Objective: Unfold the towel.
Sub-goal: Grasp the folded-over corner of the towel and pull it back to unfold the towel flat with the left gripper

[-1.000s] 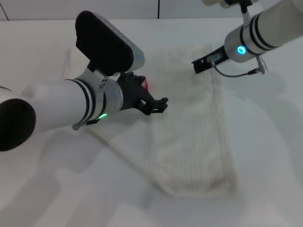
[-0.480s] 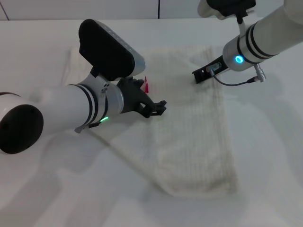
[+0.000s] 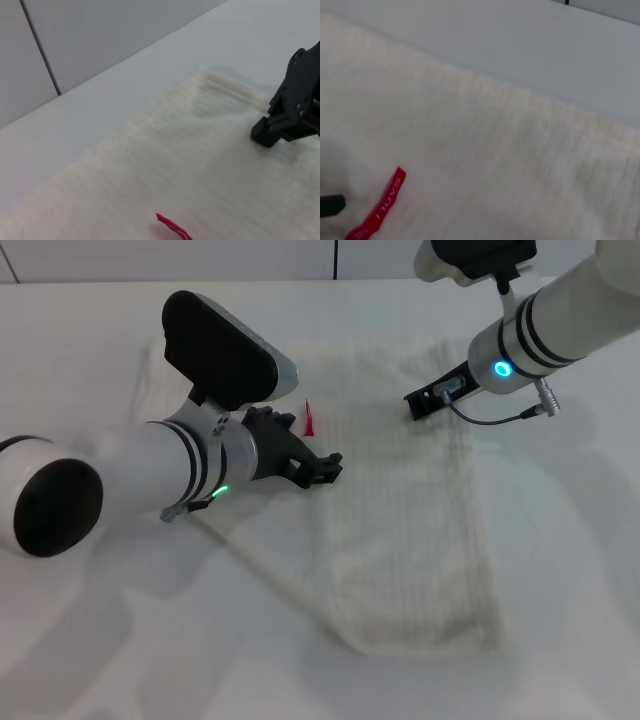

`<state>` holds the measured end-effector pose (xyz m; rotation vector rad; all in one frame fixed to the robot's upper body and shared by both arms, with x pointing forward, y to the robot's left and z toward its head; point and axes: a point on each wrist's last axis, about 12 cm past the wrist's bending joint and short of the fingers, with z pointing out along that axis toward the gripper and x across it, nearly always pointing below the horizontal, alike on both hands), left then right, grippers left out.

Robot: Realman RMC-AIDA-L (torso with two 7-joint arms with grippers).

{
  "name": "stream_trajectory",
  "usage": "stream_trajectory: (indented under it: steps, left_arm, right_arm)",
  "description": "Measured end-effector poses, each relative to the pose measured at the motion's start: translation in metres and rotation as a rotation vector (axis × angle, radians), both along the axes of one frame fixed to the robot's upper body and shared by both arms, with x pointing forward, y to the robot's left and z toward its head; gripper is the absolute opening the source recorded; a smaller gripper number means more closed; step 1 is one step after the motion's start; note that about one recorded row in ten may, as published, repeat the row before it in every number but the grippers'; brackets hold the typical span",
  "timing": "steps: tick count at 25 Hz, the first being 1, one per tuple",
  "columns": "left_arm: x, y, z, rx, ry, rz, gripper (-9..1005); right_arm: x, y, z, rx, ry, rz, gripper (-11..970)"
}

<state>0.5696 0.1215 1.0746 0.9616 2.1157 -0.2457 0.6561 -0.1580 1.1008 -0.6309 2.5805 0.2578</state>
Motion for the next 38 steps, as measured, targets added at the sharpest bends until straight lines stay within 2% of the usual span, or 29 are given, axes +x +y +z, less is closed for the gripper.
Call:
stream_trajectory:
  steps: [3,14,18,22,25,28,34,38]
  left_arm:
    - [0.001,-0.002,0.0,0.008,0.017,-0.008,810]
    - [0.002,-0.002,0.003,0.023,0.04,-0.014,425]
    - [0.001,-0.003,0.009,0.019,0.043,-0.018,332]
    - [-0.003,-0.005,0.02,0.01,0.034,-0.035,238]
    - [-0.017,-0.005,0.044,0.017,-0.002,-0.037,147]
    - [-0.024,-0.002,0.058,0.039,-0.013,-0.003,46]
    - [-0.043,0.005,0.081,0.053,0.001,0.091,51]
    - [-0.052,0.011,0.086,0.061,0.037,0.113,54]
  right_arm:
    - [0.0,0.0,0.001,0.0,0.001,0.002,16]
    - [0.0,0.0,0.0,-0.002,0.0,0.001,23]
    - [-0.001,-0.002,-0.001,-0.003,0.003,-0.003,25]
    - [-0.001,-0.003,-0.002,-0.004,0.004,-0.004,28]
    - [-0.001,-0.003,-0.002,-0.004,0.006,-0.004,30]
    - [-0.001,-0.003,-0.002,-0.004,0.006,-0.004,32]
    - [-0.001,-0.002,-0.002,-0.004,0.006,-0.003,35]
    - [-0.002,-0.003,-0.002,-0.004,0.007,-0.004,38]
